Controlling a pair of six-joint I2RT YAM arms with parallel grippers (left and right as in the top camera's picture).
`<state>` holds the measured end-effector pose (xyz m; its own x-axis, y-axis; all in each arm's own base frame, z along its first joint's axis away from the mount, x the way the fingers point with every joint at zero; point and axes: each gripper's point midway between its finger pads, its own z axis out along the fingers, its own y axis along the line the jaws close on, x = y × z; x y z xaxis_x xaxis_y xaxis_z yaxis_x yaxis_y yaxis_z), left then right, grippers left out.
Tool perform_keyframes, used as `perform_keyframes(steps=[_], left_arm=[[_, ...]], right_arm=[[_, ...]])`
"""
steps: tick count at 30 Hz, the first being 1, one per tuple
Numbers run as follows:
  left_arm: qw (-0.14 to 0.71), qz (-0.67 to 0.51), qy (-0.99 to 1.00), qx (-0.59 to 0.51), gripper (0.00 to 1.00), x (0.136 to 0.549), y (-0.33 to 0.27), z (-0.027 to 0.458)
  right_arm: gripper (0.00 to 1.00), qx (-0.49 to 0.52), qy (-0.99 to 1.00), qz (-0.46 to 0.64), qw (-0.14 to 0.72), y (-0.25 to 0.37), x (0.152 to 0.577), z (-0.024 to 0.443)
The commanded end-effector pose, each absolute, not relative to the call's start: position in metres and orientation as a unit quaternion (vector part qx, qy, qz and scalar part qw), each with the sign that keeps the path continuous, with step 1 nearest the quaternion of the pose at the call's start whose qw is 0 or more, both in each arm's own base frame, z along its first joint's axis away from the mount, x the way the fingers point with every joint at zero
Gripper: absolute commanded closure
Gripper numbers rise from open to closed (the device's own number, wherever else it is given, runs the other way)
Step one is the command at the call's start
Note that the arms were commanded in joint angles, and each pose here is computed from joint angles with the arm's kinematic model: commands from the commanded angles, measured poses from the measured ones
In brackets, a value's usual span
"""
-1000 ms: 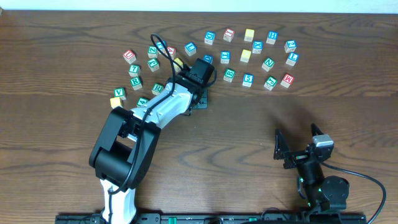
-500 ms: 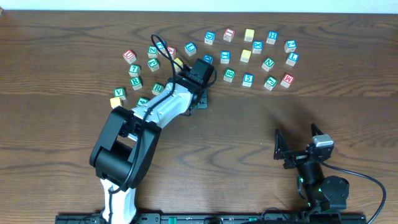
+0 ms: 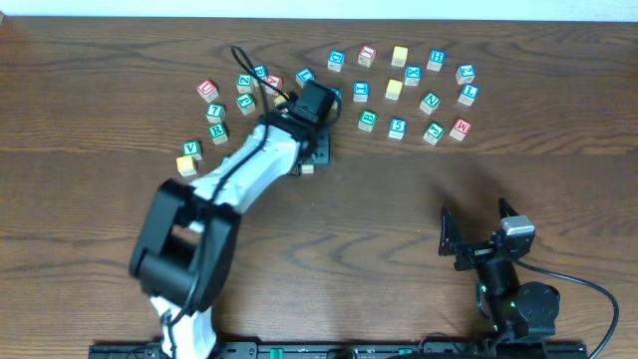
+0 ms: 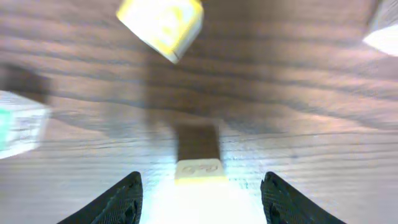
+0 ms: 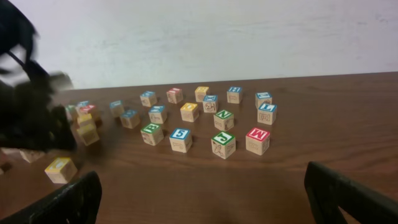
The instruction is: Spell out CORL
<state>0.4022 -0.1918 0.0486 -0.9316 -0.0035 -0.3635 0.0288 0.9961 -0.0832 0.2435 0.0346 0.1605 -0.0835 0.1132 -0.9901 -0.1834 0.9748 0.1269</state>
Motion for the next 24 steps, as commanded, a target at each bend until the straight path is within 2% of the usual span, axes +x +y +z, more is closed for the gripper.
perform_keyframes(steps=[1,10,19,24], left_arm=[[0.248,-0.068,0.966,-0.002,0.39,0.416,-0.182,0.116],[0.262,-0.067,0.963,-0.005,0.39,0.375,-0.152,0.183],[0.235,-0.048,0.971,-0.021,0.39,0.326,-0.113,0.211],[0.229,-0.037,0.971,-0.053,0.39,0.317,-0.086,0.218]], right_arm=[[0.01,-0.028,0.728,0.107,0.677,0.034,0.243,0.16],[0.01,-0.028,0.728,0.107,0.677,0.034,0.243,0.16],[0.01,-0.028,0.728,0.107,0.677,0.034,0.243,0.16],[0.01,-0.024,0.728,0.103,0.678,0.032,0.244,0.16]])
